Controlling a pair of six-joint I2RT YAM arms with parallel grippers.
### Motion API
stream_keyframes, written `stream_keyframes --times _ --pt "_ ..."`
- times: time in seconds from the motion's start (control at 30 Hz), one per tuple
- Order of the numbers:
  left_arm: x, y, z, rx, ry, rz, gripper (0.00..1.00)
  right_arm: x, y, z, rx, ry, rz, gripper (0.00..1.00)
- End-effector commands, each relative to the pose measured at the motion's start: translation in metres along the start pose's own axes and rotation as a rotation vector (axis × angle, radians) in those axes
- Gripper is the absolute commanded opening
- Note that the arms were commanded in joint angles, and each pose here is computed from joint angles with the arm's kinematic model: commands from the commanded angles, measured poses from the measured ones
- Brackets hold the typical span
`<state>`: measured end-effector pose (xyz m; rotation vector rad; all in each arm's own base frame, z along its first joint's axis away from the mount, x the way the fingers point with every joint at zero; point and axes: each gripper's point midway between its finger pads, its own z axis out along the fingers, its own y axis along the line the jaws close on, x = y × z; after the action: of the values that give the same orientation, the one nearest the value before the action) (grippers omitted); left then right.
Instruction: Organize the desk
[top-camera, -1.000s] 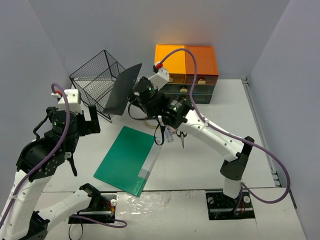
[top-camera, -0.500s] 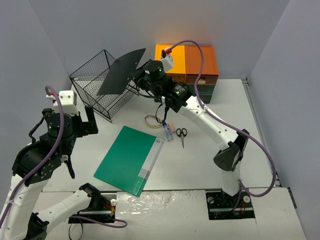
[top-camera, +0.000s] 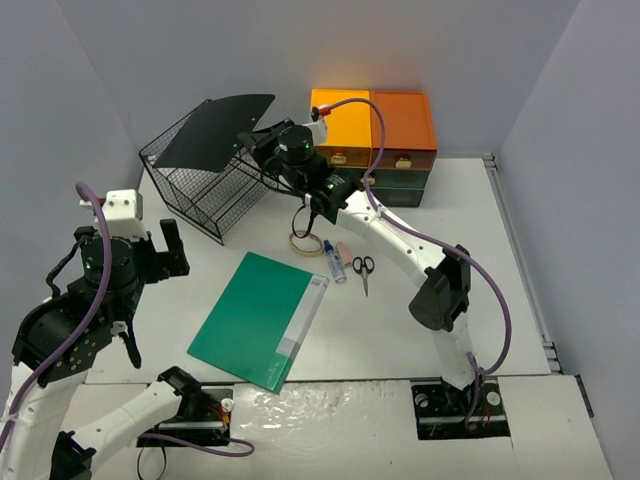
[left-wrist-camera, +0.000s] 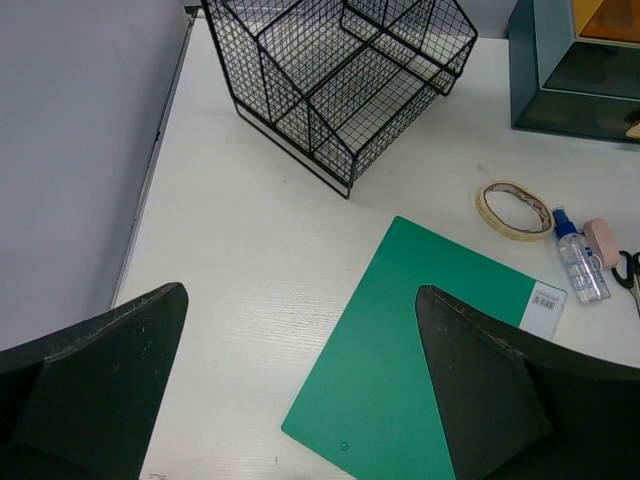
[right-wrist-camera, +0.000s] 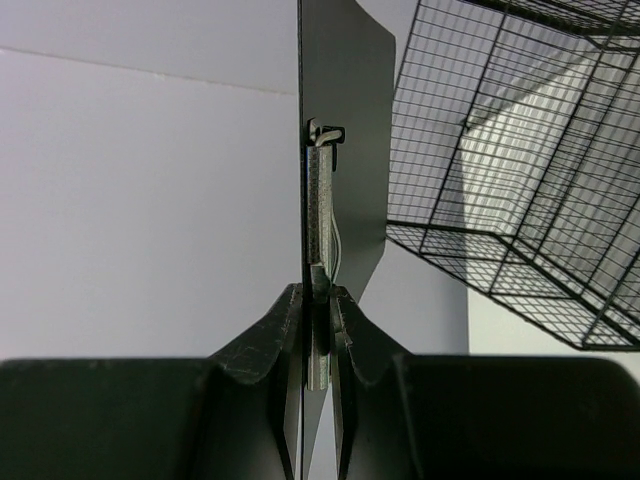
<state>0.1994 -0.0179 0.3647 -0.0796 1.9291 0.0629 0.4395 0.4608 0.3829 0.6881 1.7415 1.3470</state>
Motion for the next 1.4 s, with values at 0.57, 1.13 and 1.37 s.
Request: stream_keyframes --times 0.57,1.13,1.37 --pt "-0.022 0.011 -0.021 0.007 -0.076 -0.046 0.97 -0.02 0.022 0.027 -0.181 -0.134 0.201 0.0" --pt "-0.027 0.005 -0.019 0.017 -0.067 -0.013 0.97 -0.015 -0.008 0.026 -0.136 -0.155 0.243 0.0" --pt "-0.024 0.004 -0.018 0.017 -0.06 -0.007 0.97 -0.004 -0.014 0.019 -0.119 -0.15 0.228 0.0"
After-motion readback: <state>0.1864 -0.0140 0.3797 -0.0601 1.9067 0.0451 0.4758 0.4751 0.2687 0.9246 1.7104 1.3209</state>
